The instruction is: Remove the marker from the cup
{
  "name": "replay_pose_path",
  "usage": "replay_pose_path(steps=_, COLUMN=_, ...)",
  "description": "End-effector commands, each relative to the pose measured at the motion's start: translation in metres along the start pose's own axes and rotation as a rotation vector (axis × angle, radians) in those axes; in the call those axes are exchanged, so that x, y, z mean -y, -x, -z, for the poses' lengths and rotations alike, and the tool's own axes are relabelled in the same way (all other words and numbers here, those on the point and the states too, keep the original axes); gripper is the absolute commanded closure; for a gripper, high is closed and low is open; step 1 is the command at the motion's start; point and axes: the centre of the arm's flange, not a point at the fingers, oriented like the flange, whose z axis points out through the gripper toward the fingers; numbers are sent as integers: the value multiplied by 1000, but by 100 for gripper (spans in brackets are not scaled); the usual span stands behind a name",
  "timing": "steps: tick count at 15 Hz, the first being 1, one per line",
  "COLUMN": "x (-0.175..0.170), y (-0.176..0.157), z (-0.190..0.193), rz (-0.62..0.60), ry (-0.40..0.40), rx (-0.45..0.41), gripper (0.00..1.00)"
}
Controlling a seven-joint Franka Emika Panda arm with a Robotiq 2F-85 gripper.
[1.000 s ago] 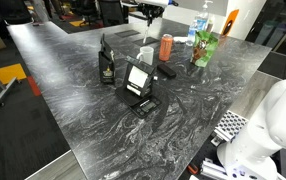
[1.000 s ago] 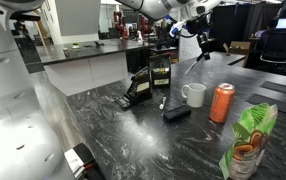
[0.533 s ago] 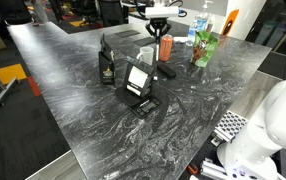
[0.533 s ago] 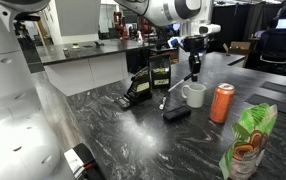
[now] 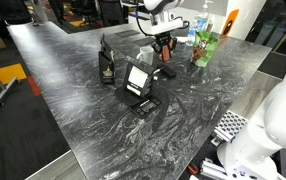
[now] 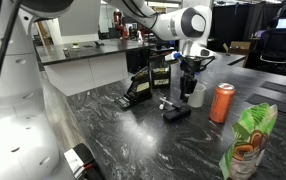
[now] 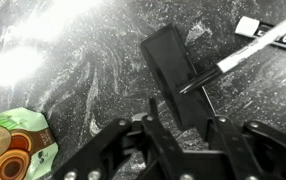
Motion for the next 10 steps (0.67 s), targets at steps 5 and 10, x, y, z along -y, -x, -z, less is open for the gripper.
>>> replay_pose_path(steps=5, x=-21, y=-6, z=28, rz=-87, ry=-144, rx=-144, gripper=2)
replay_pose_path(steps=10, x=-21, y=-8, z=58, rz=-129, ry=-243, rx=-331, gripper=0)
